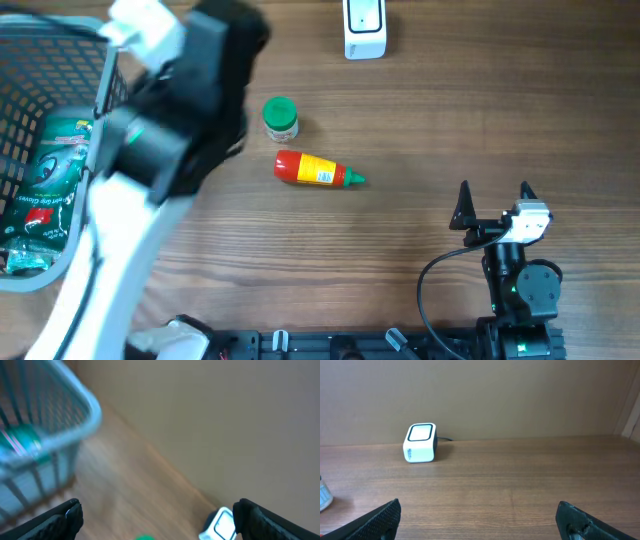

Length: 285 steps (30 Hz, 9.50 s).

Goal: Scan the item barcode
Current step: 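Set the jar down beside the sauce bottle and withdraw, then reach into the basket and grasp the green 3M glove packet, then lift the glove packet and present it to the white scanner, then lay the glove packet on the table and withdraw left gripper, then reach back into the basket toward the remaining red-green packets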

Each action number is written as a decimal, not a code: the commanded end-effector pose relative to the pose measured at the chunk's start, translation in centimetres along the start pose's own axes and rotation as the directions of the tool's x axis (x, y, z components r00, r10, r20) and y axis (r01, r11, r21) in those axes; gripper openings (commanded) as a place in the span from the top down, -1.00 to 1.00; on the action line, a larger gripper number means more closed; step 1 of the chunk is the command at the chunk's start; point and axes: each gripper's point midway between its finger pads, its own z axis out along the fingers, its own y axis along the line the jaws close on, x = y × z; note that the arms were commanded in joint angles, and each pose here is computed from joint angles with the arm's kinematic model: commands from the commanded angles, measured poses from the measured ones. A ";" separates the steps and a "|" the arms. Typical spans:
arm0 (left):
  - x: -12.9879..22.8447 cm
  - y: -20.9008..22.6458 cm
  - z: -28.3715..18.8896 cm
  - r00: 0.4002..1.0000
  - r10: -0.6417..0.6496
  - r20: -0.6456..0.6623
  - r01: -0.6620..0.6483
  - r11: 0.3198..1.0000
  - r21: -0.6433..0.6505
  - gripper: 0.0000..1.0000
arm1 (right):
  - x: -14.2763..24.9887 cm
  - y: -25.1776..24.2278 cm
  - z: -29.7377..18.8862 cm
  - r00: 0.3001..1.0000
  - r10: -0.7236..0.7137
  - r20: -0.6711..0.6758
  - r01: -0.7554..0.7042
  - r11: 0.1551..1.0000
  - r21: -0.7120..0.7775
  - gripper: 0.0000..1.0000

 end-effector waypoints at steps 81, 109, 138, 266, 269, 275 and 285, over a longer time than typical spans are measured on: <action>12.7 42.2 26.4 0.532 0.403 -0.744 -0.686 0.720 -0.101 0.92 | -0.1 -0.2 0.0 1.000 0.012 0.006 -0.012 1.000 0.011 -0.99; -15.6 19.1 -6.0 0.753 0.463 0.467 -0.409 0.886 -0.219 0.92 | -0.1 -0.1 0.0 1.000 0.012 0.006 -0.012 1.000 0.011 -1.00; 26.0 -9.7 -8.1 0.361 0.822 -0.440 0.668 0.101 0.737 0.92 | -0.1 -0.2 0.0 1.000 0.012 0.005 -0.012 1.000 0.011 -0.99; 4.4 43.2 13.3 0.914 -0.204 -0.351 -0.203 0.519 -0.830 -1.00 | -0.1 -0.2 0.0 1.000 0.012 0.006 -0.012 1.000 0.011 -1.00; 5.8 44.6 14.0 0.926 -0.188 -0.326 -0.196 0.501 -0.843 -1.00 | -0.1 -0.2 0.0 1.000 0.012 0.006 -0.012 1.000 0.011 -0.99; 7.7 47.6 14.7 0.946 -0.204 -0.252 -0.126 0.486 -0.865 -1.00 | -0.1 -0.2 0.0 1.000 0.012 0.006 -0.012 1.000 0.011 -0.99; 8.8 50.4 14.8 0.952 -0.246 -0.182 -0.044 0.476 -0.878 -1.00 | -0.1 -0.2 0.0 1.000 0.012 0.006 -0.012 1.000 0.011 -1.00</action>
